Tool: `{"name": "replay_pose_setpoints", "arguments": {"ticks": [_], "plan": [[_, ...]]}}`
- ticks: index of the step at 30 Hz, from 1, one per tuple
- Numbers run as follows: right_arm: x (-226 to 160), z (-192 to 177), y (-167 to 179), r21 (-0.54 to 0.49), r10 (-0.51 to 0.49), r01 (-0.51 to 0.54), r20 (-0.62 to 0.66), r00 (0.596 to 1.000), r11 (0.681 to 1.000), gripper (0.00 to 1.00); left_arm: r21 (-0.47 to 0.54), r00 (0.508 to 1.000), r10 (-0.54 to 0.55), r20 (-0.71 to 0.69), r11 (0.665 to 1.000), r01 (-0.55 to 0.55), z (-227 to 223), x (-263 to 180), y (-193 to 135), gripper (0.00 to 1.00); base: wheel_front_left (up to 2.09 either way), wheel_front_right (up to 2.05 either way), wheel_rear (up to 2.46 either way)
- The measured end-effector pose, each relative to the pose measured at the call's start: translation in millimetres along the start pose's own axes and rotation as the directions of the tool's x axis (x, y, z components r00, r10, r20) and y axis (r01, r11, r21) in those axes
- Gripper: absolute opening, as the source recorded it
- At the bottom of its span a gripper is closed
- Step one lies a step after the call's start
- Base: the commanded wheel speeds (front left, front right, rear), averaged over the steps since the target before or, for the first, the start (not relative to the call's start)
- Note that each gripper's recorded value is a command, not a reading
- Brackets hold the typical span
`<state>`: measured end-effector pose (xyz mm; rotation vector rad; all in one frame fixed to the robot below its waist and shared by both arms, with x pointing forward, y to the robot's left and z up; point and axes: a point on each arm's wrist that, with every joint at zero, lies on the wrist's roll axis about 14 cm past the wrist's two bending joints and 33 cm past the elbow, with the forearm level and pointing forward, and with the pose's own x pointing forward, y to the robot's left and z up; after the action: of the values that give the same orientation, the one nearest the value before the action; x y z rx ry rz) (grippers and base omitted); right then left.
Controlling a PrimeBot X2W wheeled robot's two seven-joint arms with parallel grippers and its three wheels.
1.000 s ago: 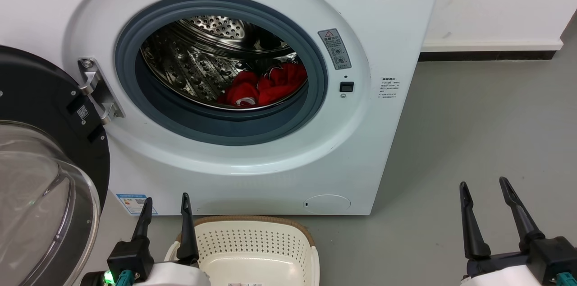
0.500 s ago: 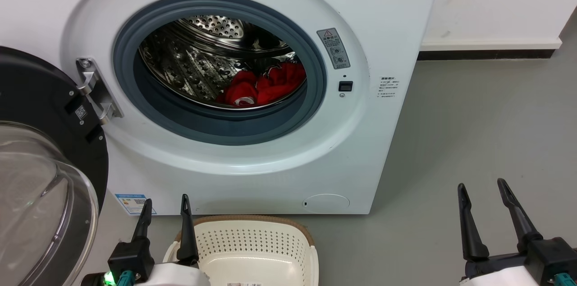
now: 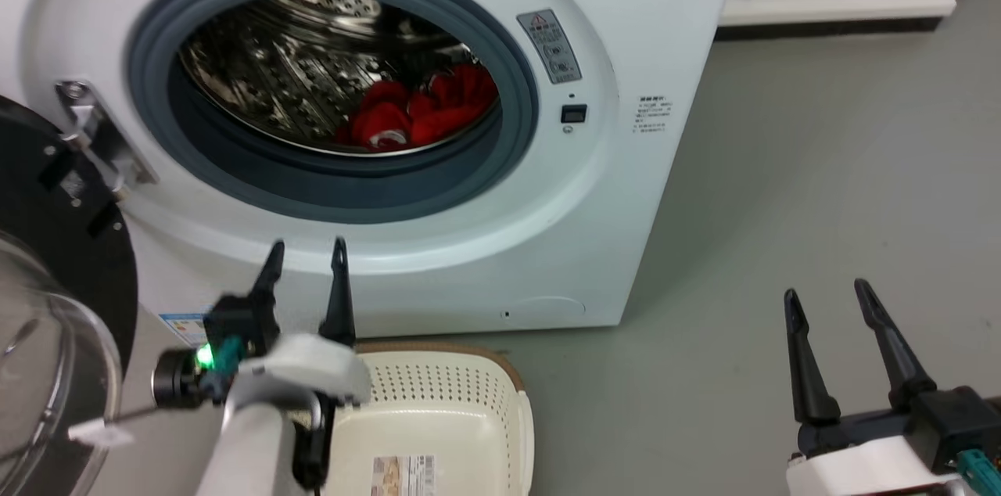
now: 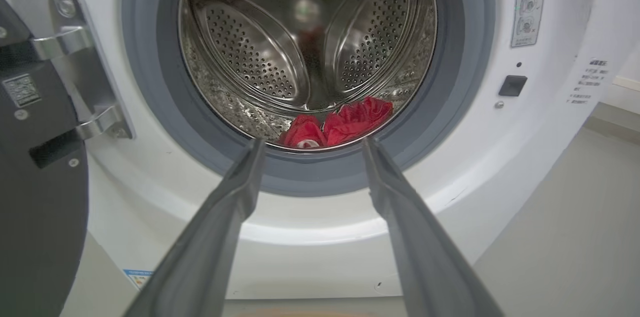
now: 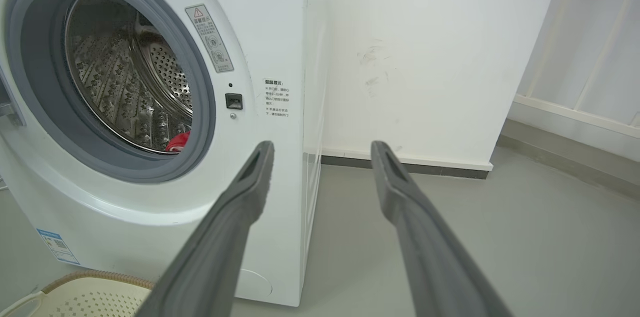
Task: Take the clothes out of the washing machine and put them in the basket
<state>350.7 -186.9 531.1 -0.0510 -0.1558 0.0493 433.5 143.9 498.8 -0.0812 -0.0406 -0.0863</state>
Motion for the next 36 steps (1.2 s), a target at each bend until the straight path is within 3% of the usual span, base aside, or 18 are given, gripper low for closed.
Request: {"name": "replay_pose_setpoints", "arguments": {"ticks": [16,22,30,36], "plan": [[50.6,-41.6,-24.4,-0.01,-0.057,0.056,-0.08,0.995,0.998,1.0,0.098,0.984,-0.1,-0.145,0.988,0.115,-36.9,178.3,-9.2,1.0,0.0,0.0,0.0],[63.6,-63.0,-38.2,-0.012,-0.091,0.09,-0.12,0.989,0.996,1.0,0.142,0.961,-0.097,-0.259,0.98,0.137,-60.3,235.0,-2.2,1.0,0.0,0.0,0.0],[71.5,-94.4,-56.7,-0.029,-0.137,0.134,-0.184,0.973,0.991,1.0,0.203,0.897,-0.066,-0.437,0.964,0.17,-102.2,290.6,14.4,1.0,0.0,0.0,0.0],[73.5,-120.3,-61.0,-0.033,-0.147,0.143,-0.24,0.96,0.989,1.0,0.198,0.796,-0.014,-0.605,0.966,0.167,-151.3,304.3,29.0,1.0,0.0,0.0,0.0]]}}
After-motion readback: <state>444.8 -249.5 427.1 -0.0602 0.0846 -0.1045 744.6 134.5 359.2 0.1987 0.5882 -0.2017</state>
